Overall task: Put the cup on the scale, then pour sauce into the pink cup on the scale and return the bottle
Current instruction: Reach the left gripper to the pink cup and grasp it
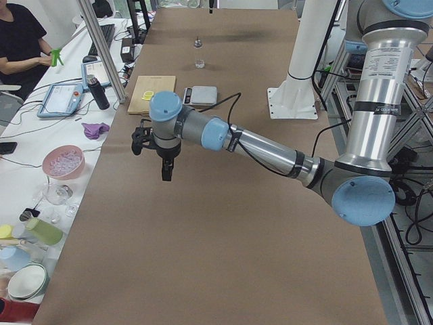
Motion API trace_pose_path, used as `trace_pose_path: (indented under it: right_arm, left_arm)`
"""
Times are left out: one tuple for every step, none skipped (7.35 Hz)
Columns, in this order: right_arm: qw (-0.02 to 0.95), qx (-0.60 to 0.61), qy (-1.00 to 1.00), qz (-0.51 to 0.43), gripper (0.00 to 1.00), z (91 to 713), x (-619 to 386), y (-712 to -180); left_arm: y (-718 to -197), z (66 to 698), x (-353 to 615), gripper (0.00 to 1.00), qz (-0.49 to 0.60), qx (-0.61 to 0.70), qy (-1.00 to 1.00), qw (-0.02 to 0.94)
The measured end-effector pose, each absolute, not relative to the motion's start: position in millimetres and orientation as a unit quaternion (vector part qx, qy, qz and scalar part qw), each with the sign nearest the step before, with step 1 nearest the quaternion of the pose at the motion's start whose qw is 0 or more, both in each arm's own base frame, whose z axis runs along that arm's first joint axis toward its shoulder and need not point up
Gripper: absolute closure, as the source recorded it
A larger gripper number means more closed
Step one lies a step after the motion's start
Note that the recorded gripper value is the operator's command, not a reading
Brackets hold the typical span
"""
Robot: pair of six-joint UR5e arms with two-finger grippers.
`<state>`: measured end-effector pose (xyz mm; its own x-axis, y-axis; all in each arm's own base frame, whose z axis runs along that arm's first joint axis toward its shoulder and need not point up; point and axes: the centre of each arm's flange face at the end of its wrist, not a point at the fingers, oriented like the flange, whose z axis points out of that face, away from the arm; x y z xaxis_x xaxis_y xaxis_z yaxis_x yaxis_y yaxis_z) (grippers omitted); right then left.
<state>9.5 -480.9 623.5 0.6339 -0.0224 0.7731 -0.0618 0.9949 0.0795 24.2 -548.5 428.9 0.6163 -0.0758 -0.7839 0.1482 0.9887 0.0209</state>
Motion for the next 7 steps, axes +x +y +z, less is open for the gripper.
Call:
trace_pose_path:
  right_arm:
    - [0.902,0.047,-0.429,0.013,0.00,622.8,7.7,-481.4]
    - [0.901,0.044,-0.431,0.017,0.00,621.3,5.2,-482.3]
    - [0.901,0.043,-0.431,0.019,0.00,619.6,3.6,-483.6]
    - [0.901,0.043,-0.432,0.019,0.00,618.0,2.3,-485.1]
    - [0.900,0.042,-0.433,0.019,0.00,617.5,1.2,-485.7]
    - [0.899,0.040,-0.435,0.018,0.00,617.6,-0.4,-485.6]
    - [0.898,0.038,-0.438,0.017,0.00,617.7,-2.0,-485.3]
  left_arm:
    - [-553.8,401.4,61.4,0.02,-0.073,0.027,0.443,0.893]
    - [-553.4,379.2,104.1,0.02,-0.082,0.017,0.456,0.886]
    - [-550.1,364.1,144.2,0.02,-0.099,0.013,0.468,0.878]
    - [-546.3,353.7,177.4,0.02,-0.116,0.012,0.473,0.873]
    - [-542.7,343.5,211.2,0.02,-0.132,0.008,0.472,0.872]
    - [-540.7,332.2,245.9,0.02,-0.143,0.005,0.468,0.872]
    - [-541.5,321.8,277.2,0.02,-0.154,0.003,0.464,0.872]
